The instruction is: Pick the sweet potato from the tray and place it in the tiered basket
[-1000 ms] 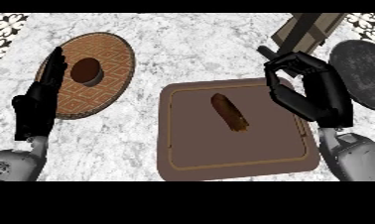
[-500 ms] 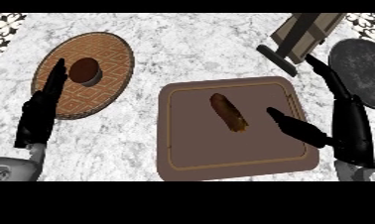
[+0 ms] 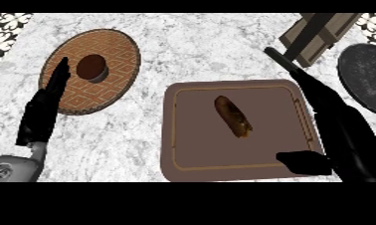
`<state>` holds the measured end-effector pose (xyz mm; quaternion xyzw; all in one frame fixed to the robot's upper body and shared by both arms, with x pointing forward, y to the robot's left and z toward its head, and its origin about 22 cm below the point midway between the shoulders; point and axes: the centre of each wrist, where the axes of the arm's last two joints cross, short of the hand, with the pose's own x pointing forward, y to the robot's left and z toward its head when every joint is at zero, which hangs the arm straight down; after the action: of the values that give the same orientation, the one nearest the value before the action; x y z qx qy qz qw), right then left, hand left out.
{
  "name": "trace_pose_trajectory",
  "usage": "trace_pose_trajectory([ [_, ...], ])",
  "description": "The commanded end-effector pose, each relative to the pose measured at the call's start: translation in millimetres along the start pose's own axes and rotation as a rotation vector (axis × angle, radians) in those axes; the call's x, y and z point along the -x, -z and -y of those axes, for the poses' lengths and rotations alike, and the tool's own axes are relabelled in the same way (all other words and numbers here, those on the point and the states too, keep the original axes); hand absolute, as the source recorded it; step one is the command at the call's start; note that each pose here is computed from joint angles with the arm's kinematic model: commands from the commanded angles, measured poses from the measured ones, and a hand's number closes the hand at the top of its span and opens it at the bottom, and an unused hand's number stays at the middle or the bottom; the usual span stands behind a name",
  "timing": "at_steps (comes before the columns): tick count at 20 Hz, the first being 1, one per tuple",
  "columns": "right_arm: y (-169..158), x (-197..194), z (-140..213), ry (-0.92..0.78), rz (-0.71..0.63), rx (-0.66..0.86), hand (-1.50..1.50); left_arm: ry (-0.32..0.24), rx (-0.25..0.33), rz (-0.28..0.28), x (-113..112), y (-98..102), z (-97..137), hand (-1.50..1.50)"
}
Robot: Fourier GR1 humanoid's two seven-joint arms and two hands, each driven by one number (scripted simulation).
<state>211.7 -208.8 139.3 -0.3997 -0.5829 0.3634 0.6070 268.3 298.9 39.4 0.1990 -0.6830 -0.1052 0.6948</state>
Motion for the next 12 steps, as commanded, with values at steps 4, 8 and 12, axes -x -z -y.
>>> trace_pose_trajectory([
  [4, 5.8, -76.6, 10.8, -0.166, -0.131, -0.033, -1.50, 0.003, 0.031, 0.031, -0.8, 12.7, 7.6, 0.00],
  [8, 13.8, -103.2, -13.5, -0.165, -0.200, -0.088, -1.50, -0.006, 0.031, 0.003, -4.5, 10.5, 8.6, 0.00],
  [12, 44.3, -106.1, -25.2, -0.194, -0.281, -0.158, -1.50, 0.001, 0.006, 0.026, -0.4, 10.4, 15.7, 0.00],
])
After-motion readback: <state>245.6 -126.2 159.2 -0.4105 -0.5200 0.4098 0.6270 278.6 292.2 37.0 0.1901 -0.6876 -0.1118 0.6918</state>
